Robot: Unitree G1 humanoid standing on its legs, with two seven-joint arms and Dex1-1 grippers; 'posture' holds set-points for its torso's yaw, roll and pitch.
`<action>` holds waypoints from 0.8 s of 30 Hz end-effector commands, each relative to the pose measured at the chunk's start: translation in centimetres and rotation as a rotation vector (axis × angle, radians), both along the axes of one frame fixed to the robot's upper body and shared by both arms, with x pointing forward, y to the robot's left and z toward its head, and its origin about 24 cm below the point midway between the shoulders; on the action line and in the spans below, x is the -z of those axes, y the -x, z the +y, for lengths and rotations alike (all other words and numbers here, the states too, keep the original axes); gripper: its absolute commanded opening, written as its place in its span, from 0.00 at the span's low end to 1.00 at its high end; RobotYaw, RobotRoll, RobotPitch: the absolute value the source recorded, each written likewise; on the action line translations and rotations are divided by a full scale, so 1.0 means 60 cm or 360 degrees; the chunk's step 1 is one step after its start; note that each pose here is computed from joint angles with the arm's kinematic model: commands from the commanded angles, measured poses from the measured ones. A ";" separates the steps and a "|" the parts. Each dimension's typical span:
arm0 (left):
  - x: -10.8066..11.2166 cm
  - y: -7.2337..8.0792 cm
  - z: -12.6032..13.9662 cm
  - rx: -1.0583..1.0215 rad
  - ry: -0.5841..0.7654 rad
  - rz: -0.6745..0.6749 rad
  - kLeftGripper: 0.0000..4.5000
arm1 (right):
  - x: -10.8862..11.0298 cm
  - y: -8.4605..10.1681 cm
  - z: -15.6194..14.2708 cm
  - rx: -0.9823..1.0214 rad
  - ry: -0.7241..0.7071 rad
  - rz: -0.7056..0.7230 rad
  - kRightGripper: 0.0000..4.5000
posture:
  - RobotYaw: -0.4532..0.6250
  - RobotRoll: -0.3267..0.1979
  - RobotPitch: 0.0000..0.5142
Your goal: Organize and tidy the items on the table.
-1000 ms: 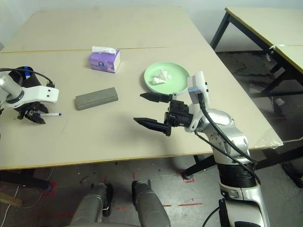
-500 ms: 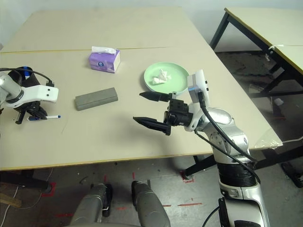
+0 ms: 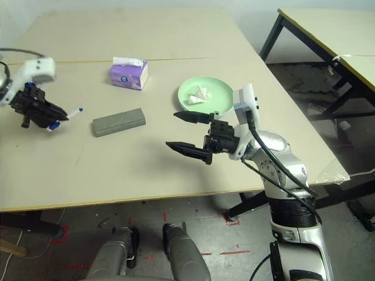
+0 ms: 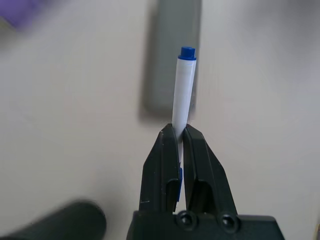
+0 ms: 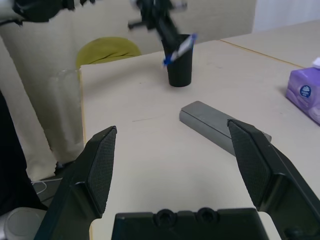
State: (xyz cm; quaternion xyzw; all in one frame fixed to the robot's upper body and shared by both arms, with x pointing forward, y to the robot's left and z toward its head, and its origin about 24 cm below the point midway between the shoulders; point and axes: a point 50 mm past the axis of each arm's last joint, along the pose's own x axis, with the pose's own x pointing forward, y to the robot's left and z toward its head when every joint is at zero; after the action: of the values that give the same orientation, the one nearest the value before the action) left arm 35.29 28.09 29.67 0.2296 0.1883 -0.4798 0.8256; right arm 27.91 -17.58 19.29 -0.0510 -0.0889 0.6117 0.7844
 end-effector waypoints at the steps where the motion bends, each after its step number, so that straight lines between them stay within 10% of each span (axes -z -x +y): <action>1: -0.039 0.018 0.022 -0.0065 0.0424 -0.0125 0.01 | 0.000 -0.002 0.000 0.0002 -0.0014 -0.0011 1.00 | 0.32 0.62 0.33; 8: -0.050 0.039 0.100 -0.0561 0.0897 -0.0500 0.01 | 0.002 -0.003 0.004 -0.0016 -0.0026 0.0002 1.00 | 0.34 0.62 0.34; 24: 0.006 0.046 0.174 -0.1218 0.0802 -0.0957 0.01 | -0.002 -0.010 0.004 0.0053 -0.0118 0.0038 1.00 | 0.35 0.62 0.32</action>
State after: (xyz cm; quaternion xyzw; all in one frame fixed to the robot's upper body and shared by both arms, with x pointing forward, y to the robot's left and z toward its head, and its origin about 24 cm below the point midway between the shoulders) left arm 32.56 38.30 29.79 0.0650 -0.1058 -0.0998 0.9872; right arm 28.60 -17.08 19.27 -0.0199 -0.0972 0.5981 0.7953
